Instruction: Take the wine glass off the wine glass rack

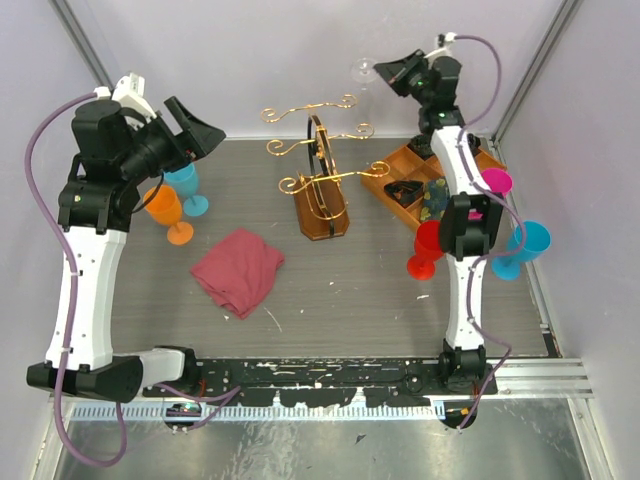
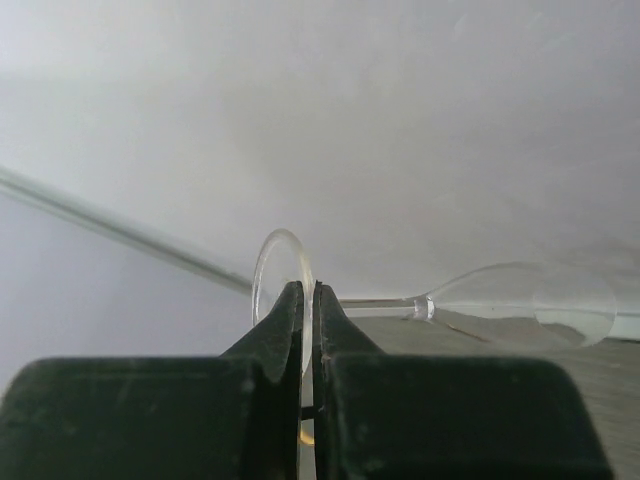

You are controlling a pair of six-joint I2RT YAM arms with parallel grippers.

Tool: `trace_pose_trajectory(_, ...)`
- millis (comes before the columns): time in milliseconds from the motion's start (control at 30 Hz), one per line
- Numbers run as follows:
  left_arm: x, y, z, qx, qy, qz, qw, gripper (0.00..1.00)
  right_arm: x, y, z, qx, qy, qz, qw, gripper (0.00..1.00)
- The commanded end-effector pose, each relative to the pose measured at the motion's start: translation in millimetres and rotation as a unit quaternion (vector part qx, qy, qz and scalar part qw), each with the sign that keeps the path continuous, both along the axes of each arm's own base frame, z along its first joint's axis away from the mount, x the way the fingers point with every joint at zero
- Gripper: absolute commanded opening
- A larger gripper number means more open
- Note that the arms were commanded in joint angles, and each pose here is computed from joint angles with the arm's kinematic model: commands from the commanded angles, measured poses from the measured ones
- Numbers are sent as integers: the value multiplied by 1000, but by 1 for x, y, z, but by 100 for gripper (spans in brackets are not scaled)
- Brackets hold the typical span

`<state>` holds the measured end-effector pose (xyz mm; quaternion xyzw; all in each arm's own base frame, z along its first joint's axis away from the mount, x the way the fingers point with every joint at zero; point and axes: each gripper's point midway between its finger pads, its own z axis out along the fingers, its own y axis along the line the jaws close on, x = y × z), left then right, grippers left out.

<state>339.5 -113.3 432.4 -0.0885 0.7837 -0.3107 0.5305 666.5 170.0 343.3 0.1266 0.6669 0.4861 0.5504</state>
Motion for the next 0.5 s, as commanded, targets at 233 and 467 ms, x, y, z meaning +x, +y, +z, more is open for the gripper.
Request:
trace_pose_trajectory(233,-5,5,21,21,-28,3,999,87,-124,-56,182,-261,-266,-88,924,1)
trace_pose_trajectory(467,17,-2,16,78,-2,-46,996,91,-262,64,153,-559,-404,-67,721,1)
